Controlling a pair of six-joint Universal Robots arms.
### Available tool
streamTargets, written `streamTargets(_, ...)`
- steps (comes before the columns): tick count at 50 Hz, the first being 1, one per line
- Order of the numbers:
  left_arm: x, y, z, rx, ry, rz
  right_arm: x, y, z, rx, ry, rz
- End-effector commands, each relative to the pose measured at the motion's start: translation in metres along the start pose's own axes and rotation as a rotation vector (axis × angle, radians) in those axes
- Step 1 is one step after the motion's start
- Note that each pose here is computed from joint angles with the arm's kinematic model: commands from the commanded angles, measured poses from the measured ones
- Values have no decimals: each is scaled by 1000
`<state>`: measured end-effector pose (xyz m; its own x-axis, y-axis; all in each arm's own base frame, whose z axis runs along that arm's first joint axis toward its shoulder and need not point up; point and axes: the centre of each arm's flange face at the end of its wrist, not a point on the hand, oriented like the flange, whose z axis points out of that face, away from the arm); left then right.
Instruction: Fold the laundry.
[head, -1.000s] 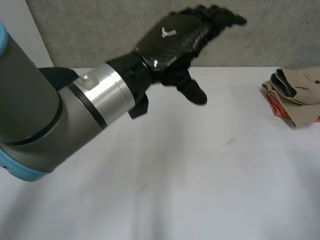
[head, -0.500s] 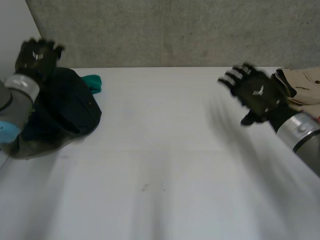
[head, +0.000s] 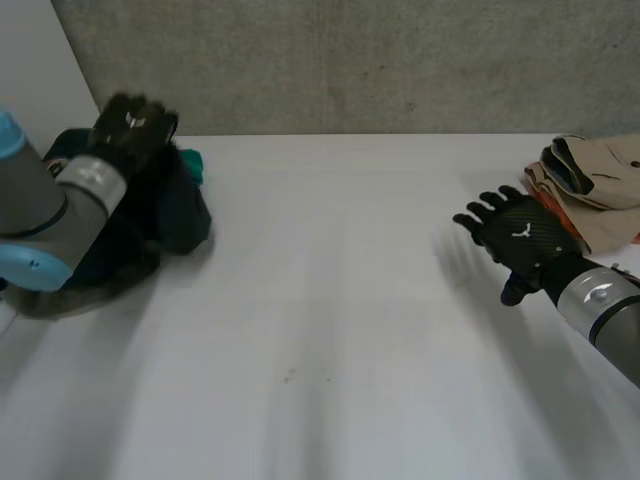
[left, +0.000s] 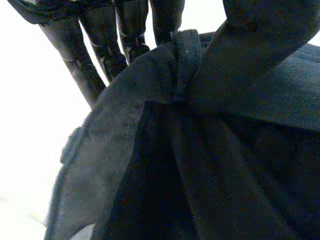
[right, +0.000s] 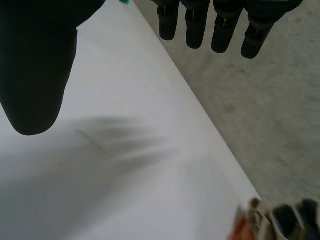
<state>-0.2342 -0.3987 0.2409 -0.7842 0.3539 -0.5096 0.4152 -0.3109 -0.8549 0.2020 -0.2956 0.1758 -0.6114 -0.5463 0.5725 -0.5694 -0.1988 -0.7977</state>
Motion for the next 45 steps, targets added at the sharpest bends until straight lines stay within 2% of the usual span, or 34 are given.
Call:
streamTargets(1, 46, -126, -42, 228, 127, -387, 17, -14, -6, 0, 103, 43)
streamTargets(3, 64, -131, -47, 225, 180, -453, 22, -19, -8, 6, 133, 87)
streamTargets(5, 105, -135, -56, 206, 285, -518, 25, -21, -10, 10, 147, 115)
streamTargets(7, 138, -134, -64, 183, 362, -536, 27, -22, -10, 12, 158, 150)
streamTargets(8, 170, -129, -71, 152, 425, -542, 28, -22, -10, 12, 161, 160)
streamTargets(12, 228, -108, -81, 79, 537, -554, 30, -23, -11, 15, 169, 179)
streamTargets(18, 265, -107, -104, 52, 614, -539, 32, -19, -11, 1, 172, 186)
streamTargets(23, 244, -136, -109, 123, 592, -542, 32, -18, -11, -2, 174, 190)
streamTargets(27, 193, -160, -107, 193, 502, -540, 32, -20, -11, 2, 173, 191)
streamTargets(33, 131, -165, -103, 223, 369, -510, 25, -29, -25, -47, 126, 225)
streamTargets(38, 103, -127, -93, 141, 277, -421, -1, -46, -43, -104, 3, 261)
streamTargets(40, 84, -102, -80, 96, 215, -346, -14, -55, -48, -104, -51, 262)
streamTargets(45, 77, -44, -56, -2, 230, -209, -52, -79, -56, -60, -163, 265)
